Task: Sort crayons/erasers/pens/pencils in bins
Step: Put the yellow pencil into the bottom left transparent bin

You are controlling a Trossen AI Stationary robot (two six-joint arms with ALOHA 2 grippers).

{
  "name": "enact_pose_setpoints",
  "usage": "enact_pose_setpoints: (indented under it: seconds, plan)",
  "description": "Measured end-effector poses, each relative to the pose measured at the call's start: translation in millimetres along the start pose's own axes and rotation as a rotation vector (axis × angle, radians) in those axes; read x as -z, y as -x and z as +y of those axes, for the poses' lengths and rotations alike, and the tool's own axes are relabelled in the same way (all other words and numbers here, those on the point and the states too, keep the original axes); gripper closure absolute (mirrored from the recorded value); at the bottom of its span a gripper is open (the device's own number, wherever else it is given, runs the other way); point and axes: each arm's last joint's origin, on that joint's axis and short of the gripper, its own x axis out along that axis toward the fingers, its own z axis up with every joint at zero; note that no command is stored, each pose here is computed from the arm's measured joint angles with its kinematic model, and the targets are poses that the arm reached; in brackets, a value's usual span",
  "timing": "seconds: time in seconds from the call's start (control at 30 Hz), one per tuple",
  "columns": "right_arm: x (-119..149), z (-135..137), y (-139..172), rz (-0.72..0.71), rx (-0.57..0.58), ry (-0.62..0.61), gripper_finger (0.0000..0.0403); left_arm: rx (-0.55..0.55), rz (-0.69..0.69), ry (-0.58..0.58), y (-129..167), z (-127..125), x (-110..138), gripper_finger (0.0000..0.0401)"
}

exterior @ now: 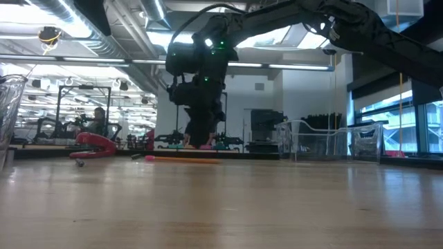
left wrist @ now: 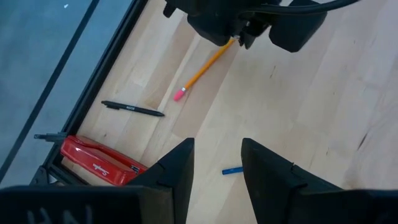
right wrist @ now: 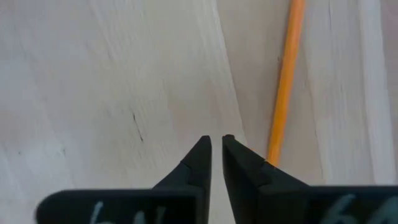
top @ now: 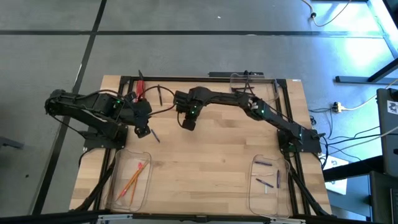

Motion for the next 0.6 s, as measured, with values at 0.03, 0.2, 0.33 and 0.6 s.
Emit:
enact_pose_setpoints:
  seconds: [0.03, 0.2, 0.33, 0.6]
  plan:
    - [0.0, 1.1, -0.1, -0.001, 0.001, 0.004, 0.0359, 0.0, 0.0, 0.0, 0.0, 0.0, 0.0, 0.0275]
    - [-0.2, 1.1, -0.1, -0.003, 0.007, 0.004, 0.0318, 0.0, 0.0, 0.0, 0.0, 0.0, 0.0, 0.0275]
    - [-1.7, 0.9, -0.9, -0.019, 0.012, 0.003, 0.0272, 0.0, 0.0, 0.0, 0.0, 0.0, 0.0, 0.0275]
    - [-9.7, -7.1, -4.8, -0.104, 0.073, -0.084, 0.0234, 0.0, 0.0, 0.0, 0.0, 0.0, 0.0, 0.0275]
